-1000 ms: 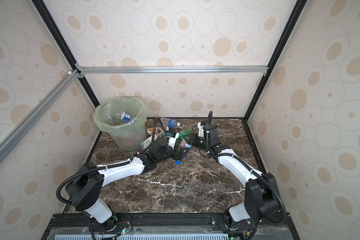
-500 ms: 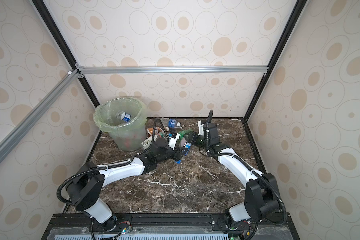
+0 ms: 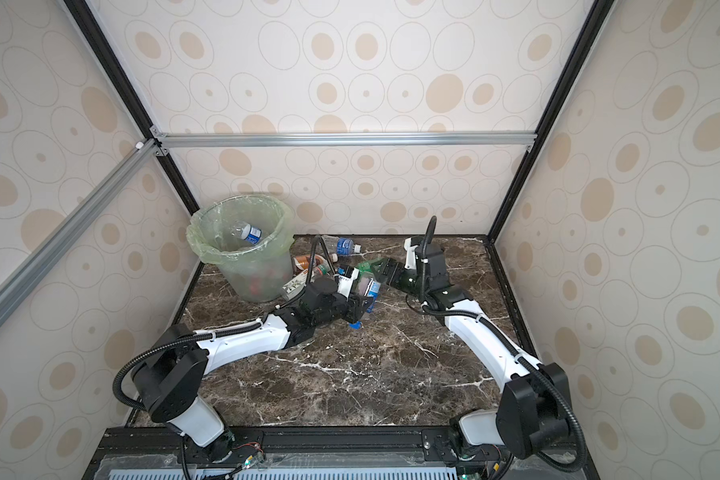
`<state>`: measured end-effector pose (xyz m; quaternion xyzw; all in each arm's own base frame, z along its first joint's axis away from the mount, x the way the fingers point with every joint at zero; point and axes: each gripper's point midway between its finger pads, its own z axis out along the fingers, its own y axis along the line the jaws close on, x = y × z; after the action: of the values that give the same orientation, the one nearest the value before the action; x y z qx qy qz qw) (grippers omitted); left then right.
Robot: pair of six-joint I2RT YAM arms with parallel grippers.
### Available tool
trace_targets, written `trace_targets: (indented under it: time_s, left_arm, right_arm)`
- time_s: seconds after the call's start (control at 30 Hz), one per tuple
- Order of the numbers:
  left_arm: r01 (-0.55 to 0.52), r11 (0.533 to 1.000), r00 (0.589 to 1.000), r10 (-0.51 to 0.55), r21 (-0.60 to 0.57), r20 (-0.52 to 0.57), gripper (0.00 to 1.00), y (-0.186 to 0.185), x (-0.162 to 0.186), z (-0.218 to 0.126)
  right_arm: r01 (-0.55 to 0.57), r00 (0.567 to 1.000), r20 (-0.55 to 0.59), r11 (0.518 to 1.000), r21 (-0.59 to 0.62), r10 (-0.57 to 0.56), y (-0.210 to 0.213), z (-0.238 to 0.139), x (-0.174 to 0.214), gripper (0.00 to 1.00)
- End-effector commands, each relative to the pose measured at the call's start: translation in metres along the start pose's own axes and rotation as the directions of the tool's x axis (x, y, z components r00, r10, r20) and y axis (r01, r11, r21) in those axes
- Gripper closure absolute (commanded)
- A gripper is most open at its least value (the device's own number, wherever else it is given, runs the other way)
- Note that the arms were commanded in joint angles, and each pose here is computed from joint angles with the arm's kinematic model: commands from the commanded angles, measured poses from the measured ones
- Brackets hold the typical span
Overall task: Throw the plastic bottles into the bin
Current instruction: 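Carry the clear bottle over the wastebasket with the left gripper while the right gripper withdraws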
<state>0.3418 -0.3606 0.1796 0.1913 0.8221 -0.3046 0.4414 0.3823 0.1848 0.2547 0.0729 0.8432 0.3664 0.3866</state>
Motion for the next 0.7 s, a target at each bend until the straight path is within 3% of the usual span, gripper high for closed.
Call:
trace_targets:
  time_s: [0.0,0.1,0.33,0.5,0.67]
  left_arm:
    - [-0.043,0.998,0.997,0.046,-0.047,0.056,0.53,0.000,-0.040,-0.017]
    - [-0.059,0.995,0.995,0.066,-0.085,0.080,0.53,0.006,-0.062,-0.030]
    - [-0.125,0.961,0.960,0.180,-0.248,0.215,0.50,0.028,-0.157,-0.085]
    - [-0.118,0.920,0.890,0.265,-0.375,0.371,0.49,0.048,-0.240,-0.144]
    - [-0.084,0.875,0.791,0.350,-0.477,0.502,0.49,0.064,-0.308,-0.203]
  right_arm:
    - [0.031,0.998,0.045,0.999,0.012,-0.032,0.003,-0.023,-0.011,0.00]
    - [0.068,0.996,0.059,0.998,0.015,-0.069,0.006,-0.035,-0.010,0.00]
    - [0.166,0.983,0.082,0.985,-0.050,-0.162,0.025,-0.048,-0.002,0.00]
    - [0.234,0.971,0.060,0.969,-0.080,-0.229,0.041,-0.041,0.012,0.00]
    - [0.343,0.939,0.043,0.929,-0.137,-0.340,0.075,-0.034,0.029,0.00]
